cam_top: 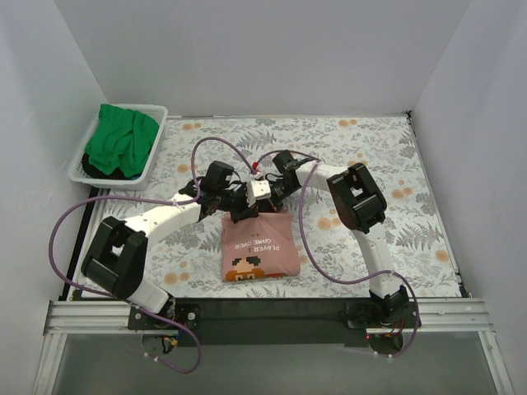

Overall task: Fold and stack the t-shirts
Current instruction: Fold the tshirt

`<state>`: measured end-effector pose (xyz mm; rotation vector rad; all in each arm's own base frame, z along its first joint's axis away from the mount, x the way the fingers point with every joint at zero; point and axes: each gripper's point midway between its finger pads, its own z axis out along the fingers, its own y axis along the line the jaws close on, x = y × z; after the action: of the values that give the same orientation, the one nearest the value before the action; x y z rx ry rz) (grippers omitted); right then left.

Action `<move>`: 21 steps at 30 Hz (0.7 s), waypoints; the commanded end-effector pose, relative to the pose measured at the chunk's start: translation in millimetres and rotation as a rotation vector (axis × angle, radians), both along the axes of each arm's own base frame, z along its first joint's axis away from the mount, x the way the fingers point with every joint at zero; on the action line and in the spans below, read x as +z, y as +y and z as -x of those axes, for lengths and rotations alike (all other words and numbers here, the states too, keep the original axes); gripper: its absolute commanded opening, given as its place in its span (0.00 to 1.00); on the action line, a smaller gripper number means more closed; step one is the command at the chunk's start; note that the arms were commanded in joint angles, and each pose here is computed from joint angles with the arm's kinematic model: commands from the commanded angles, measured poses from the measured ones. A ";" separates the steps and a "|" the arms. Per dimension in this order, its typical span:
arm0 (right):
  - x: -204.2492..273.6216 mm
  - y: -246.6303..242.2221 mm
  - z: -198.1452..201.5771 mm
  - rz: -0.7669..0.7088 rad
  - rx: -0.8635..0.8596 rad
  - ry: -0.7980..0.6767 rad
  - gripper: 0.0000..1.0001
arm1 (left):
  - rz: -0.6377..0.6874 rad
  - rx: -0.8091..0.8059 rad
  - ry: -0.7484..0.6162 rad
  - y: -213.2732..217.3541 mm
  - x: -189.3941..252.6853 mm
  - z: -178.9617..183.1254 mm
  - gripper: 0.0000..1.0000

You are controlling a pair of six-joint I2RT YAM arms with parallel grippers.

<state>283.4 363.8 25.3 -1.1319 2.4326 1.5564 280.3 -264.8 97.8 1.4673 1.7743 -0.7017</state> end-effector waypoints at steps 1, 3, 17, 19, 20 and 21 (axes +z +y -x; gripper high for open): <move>-3.3 -1.4 10.2 -0.018 0.029 0.019 0.09 | 0.030 -0.011 -0.082 -0.7 22.9 -3.4 0.00; -7.7 -4.6 16.5 -0.010 0.034 0.035 0.08 | 0.028 0.005 -0.102 -0.1 27.8 -8.2 0.00; -4.0 -6.9 14.4 -0.016 0.045 -0.005 0.07 | -0.004 0.053 -0.197 10.2 11.5 -55.1 0.00; -5.2 -7.8 10.5 -0.003 0.041 -0.025 0.08 | 0.006 0.043 -0.214 8.0 10.1 -55.6 0.00; -4.1 -9.3 6.0 0.002 0.033 -0.037 0.09 | 0.000 0.034 -0.213 9.9 3.7 -53.0 0.00; -1.3 -9.5 -0.8 0.005 0.024 -0.056 0.10 | 0.003 0.029 -0.215 8.5 1.6 -52.7 0.00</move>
<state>264.3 358.1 22.8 -1.1449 2.4172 1.6714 321.1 -253.7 90.7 1.4535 1.7176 -0.5598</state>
